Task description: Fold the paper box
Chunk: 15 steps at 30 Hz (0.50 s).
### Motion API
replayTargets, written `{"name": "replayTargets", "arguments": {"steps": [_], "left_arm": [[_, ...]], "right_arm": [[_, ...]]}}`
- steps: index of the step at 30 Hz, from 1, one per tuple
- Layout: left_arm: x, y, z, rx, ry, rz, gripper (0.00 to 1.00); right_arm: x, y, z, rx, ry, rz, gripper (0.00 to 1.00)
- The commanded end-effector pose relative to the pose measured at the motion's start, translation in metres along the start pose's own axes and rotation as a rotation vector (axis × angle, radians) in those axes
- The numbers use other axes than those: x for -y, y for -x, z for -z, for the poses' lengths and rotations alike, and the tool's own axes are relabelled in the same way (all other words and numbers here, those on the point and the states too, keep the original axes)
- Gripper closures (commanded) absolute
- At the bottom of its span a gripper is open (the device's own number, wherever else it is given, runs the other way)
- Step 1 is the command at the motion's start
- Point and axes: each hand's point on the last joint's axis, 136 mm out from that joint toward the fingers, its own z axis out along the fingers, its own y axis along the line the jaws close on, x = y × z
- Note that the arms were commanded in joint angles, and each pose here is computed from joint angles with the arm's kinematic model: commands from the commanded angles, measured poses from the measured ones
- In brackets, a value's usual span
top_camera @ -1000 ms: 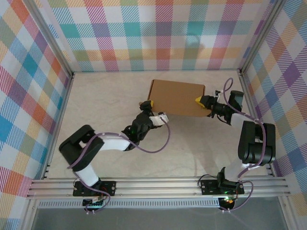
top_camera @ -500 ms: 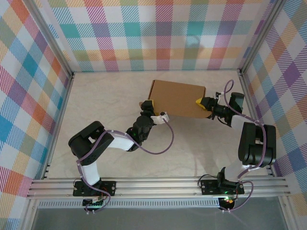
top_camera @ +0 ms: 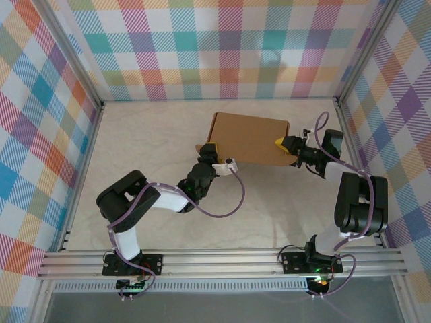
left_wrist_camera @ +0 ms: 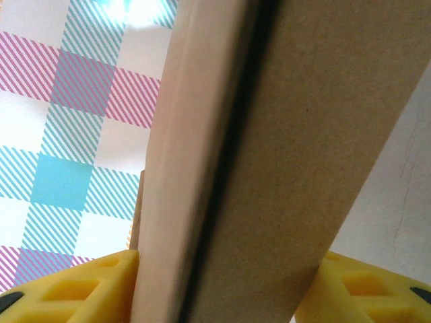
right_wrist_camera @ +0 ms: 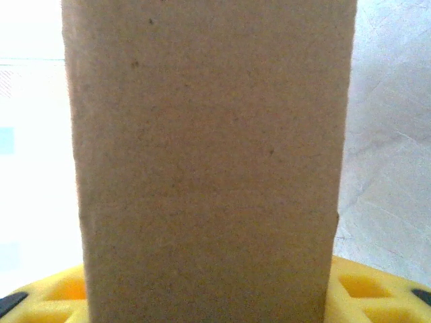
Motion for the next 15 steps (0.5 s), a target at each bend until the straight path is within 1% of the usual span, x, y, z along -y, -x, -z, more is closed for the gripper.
{"name": "replayTargets", "arguments": {"steps": [1,3,5,7,11,15], "left_arm": [[-0.020,0.012,0.004,0.037,0.055,0.095,0.59],[-0.016,0.012,0.005,0.032,0.027,0.089,0.62],[-0.014,0.010,0.006,0.022,-0.002,0.102,0.62],[-0.012,0.009,0.008,0.011,-0.036,0.107,0.62],[-0.004,0.004,0.012,-0.026,-0.124,0.123,0.62],[0.006,-0.001,0.019,-0.074,-0.262,0.160,0.62]], "right_arm": [[-0.011,-0.006,0.003,-0.026,0.030,0.046,0.44],[-0.010,-0.005,0.004,-0.020,0.026,0.045,0.38],[-0.011,-0.003,0.004,-0.008,0.020,0.050,0.26],[-0.010,0.000,0.005,0.011,0.007,0.050,0.18],[-0.010,0.012,0.013,0.077,-0.026,0.062,0.12],[-0.005,0.026,0.033,0.175,-0.091,0.056,0.10]]}}
